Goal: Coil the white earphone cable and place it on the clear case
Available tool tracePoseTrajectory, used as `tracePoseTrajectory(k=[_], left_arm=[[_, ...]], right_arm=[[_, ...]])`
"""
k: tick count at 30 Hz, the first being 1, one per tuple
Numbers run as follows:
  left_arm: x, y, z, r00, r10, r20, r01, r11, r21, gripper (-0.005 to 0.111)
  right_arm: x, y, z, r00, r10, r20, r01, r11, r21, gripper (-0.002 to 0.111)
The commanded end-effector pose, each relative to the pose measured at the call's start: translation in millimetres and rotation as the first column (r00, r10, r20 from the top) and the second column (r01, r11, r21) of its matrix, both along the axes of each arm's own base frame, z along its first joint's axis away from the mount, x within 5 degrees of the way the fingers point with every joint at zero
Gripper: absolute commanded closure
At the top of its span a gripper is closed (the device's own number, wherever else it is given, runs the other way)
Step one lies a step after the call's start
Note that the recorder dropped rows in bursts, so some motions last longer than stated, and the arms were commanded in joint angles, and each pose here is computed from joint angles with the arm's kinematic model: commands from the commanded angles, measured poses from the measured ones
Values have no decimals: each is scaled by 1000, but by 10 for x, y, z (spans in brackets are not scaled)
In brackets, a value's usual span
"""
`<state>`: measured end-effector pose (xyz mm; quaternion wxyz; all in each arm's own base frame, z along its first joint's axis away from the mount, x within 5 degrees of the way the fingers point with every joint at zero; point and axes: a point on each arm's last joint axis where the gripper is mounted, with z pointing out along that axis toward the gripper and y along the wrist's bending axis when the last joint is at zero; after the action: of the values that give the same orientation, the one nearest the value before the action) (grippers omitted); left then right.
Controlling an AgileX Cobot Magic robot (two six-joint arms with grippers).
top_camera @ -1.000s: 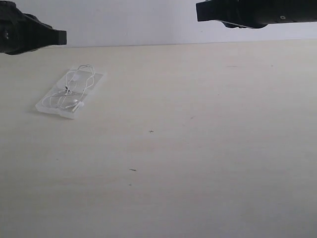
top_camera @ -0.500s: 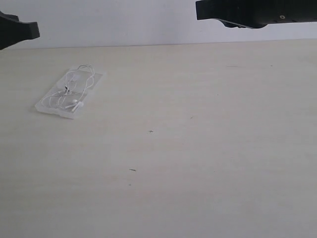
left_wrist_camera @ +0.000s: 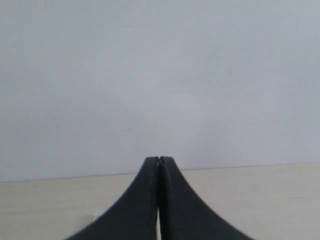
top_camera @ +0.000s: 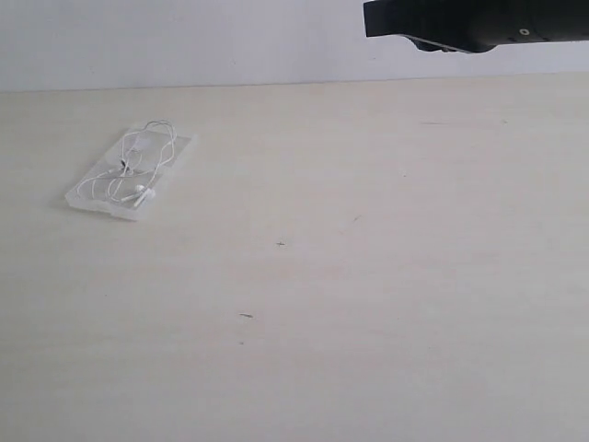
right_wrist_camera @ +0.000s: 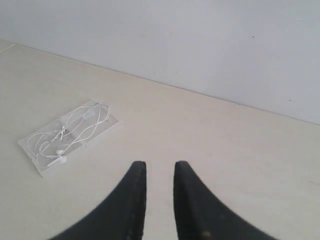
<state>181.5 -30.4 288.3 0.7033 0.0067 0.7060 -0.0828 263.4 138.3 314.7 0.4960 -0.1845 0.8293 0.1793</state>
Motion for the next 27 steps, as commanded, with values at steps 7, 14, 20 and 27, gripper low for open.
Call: tracePoseTrajectory(k=[7, 14, 20, 27], left_arm=[[-808, 176, -103, 941, 23, 337, -2, 998, -62, 107], [-1031, 311, -565, 969, 126, 212, -114, 991, -66, 107], [-1142, 381, -763, 972, 234, 24, -233, 972, -38, 107], [-1252, 343, -854, 978, 205, -30, -206, 979, -10, 107]], right_arm=[[-6, -3, 34, 1000, -1, 13, 1, 1000, 5, 88], [-6, -3, 34, 1000, -1, 13, 1, 1000, 5, 88], [-6, -3, 34, 1000, -1, 13, 1, 1000, 5, 88], [-6, -3, 34, 1000, -1, 13, 1, 1000, 5, 88]])
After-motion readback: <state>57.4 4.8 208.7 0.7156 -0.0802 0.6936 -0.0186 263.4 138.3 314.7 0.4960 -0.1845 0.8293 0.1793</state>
